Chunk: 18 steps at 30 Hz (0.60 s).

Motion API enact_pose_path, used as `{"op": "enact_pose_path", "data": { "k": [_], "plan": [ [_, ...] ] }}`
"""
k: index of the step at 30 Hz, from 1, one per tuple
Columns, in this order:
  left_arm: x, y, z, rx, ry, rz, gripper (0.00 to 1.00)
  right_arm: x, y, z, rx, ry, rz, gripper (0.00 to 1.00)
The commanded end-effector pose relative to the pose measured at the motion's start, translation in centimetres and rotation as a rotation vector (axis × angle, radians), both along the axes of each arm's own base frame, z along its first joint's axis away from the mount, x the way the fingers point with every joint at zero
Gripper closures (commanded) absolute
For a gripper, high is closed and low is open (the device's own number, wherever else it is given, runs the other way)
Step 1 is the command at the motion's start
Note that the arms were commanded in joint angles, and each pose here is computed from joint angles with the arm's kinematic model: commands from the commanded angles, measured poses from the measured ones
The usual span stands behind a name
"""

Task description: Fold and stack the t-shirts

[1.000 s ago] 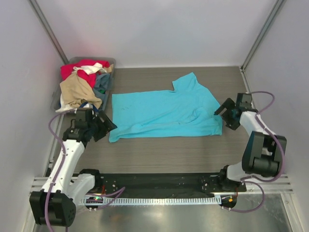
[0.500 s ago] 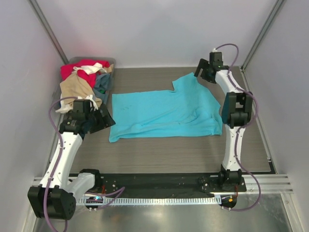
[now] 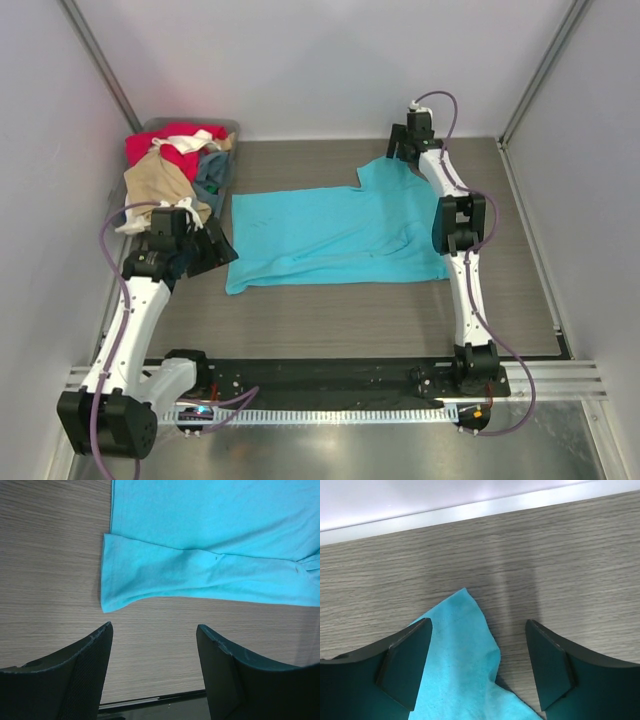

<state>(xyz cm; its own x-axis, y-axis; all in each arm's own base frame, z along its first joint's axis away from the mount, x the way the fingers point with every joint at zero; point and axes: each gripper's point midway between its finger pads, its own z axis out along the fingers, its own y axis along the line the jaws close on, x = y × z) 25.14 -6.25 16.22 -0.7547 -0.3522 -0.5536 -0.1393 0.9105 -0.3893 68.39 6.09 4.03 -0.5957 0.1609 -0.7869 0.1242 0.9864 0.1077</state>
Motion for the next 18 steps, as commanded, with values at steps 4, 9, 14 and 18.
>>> {"op": "enact_pose_path", "data": {
  "k": [4, 9, 14, 18],
  "plan": [
    [0.2, -0.1, 0.5, 0.005, -0.030, -0.019, 0.32, -0.4, 2.7, -1.7, 0.028, 0.027, 0.104, 0.37],
    [0.3, 0.3, 0.5, 0.018, -0.033, -0.001, 0.32, -0.7, 4.1, -2.5, 0.078, 0.048, 0.168, 0.80],
    [2.1, 1.3, -0.2, 0.057, 0.002, 0.065, 0.37, -0.6, 3.8, -0.7, 0.046, 0.023, 0.201, 0.99],
    [6.1, 0.8, 0.3, 0.027, 0.018, 0.123, 0.45, -1.4, 2.2, 2.5, 0.000, 0.005, 0.182, 0.99]
  ]
}}
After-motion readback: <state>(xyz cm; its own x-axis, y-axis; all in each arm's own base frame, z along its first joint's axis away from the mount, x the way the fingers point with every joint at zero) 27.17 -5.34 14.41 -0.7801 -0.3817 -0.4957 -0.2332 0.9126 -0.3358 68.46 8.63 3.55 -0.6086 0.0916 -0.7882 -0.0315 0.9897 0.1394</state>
